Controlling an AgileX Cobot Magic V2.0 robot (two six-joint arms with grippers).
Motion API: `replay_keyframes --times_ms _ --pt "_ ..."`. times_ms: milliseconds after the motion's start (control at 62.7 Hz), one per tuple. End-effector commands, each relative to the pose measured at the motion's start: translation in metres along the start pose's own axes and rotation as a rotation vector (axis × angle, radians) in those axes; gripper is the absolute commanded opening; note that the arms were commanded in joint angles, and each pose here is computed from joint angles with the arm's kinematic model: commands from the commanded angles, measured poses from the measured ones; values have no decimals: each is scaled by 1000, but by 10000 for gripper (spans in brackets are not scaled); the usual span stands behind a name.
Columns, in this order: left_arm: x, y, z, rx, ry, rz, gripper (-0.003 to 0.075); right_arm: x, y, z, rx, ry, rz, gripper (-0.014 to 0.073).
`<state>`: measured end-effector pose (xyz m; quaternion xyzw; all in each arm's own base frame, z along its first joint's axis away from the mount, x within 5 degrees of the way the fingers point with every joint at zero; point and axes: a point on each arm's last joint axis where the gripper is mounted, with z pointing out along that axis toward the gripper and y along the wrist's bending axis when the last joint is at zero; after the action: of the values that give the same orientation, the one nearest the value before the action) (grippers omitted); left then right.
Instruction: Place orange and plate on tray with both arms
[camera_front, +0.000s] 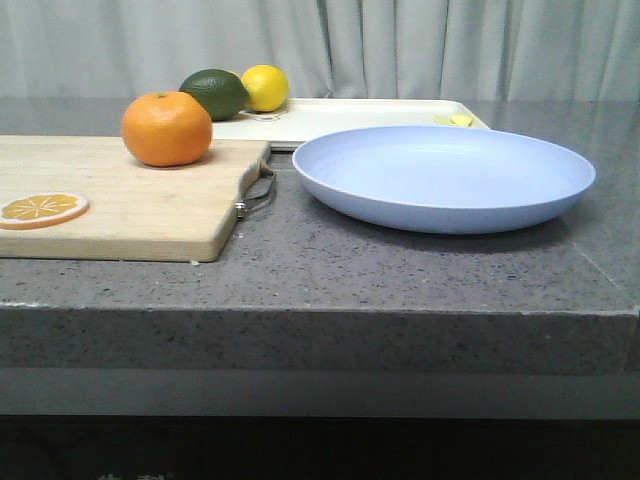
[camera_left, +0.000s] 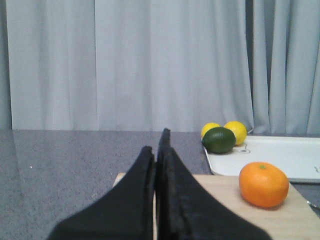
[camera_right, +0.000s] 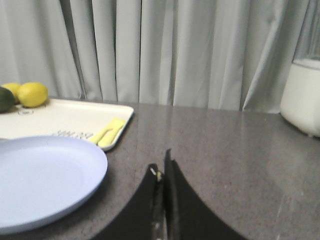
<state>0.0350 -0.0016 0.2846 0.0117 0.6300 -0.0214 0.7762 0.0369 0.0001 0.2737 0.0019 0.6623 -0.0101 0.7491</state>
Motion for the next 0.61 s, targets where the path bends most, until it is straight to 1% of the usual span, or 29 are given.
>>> replay_keyframes --times_ms 0,64,207,319,463,591 --pt "-39 0 -7 1 -84 -19 -18 -41 -1 -5 8 -93 -2 -70" --pt "-54 -1 -8 1 -58 -19 -18 -63 0 -5 5 -87 -2 -70" --pt "-84 -1 0 1 16 -19 -18 -96 0 6 0 -25 -3 -70" --pt "-102 -1 12 1 100 -19 -18 -115 0 21 -7 79 -3 -70" --pt "-108 -1 35 -1 229 -19 -18 -118 0 42 -15 239 -2 -70" --pt "-99 -1 51 -2 308 -19 -18 -107 0 61 -18 348 -1 -70"
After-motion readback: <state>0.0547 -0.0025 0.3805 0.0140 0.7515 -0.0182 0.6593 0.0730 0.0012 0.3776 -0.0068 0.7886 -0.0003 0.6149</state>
